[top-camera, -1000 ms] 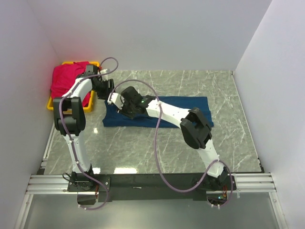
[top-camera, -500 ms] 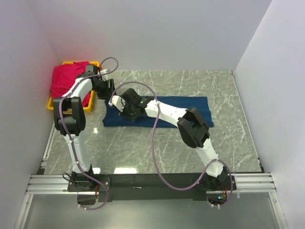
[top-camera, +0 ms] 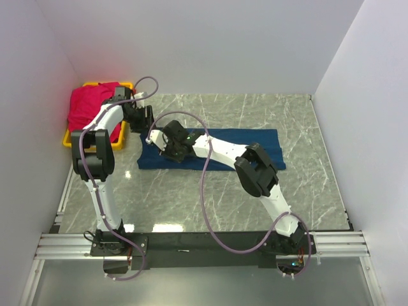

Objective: Fold and stack the t-shirts
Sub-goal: Fold the tshirt

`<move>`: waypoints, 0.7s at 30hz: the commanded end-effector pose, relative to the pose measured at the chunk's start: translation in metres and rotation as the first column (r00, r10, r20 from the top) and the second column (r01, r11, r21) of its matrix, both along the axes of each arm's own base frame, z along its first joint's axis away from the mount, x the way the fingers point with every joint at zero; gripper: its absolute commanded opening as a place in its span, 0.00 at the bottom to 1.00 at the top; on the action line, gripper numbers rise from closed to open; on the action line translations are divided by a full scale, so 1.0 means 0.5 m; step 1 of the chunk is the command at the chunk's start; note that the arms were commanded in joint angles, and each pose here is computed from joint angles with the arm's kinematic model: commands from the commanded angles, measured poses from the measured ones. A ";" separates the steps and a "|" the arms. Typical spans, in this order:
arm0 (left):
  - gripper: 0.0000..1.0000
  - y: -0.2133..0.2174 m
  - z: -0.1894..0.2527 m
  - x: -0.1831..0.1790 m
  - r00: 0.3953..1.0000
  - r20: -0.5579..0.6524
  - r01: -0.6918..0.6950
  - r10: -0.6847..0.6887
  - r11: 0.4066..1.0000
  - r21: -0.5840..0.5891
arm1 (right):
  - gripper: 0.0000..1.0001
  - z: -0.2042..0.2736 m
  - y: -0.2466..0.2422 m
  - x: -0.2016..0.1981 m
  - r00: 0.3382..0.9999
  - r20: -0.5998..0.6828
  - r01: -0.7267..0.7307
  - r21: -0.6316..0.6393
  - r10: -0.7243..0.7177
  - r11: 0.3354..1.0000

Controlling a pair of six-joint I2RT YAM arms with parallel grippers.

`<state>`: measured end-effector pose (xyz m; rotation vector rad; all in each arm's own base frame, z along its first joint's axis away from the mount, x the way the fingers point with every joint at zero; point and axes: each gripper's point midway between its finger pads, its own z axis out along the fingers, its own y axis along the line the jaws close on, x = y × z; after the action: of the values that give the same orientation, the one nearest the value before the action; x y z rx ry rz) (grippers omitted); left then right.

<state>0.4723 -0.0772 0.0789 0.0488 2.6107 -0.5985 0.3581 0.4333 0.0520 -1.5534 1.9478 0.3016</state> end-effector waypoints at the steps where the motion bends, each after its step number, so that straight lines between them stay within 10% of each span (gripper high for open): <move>1: 0.65 -0.011 0.025 0.011 0.999 0.041 0.025 -0.024 0.999 -0.023 | 0.38 0.008 0.008 0.017 1.000 0.028 0.000 0.002 0.000 1.000; 15: 0.65 -0.011 0.022 0.008 0.999 0.041 0.027 -0.026 0.999 -0.021 | 0.47 0.012 0.012 -0.014 0.999 -0.024 -0.045 0.030 0.046 0.999; 21: 0.65 -0.010 0.023 0.005 0.999 0.041 0.028 -0.027 0.999 -0.019 | 0.27 0.016 0.010 0.027 0.999 0.039 0.020 0.021 -0.021 1.000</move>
<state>0.4729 -0.0772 0.0791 0.0513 2.6075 -0.5980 0.3531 0.4329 0.0357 -1.5861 1.9692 0.3219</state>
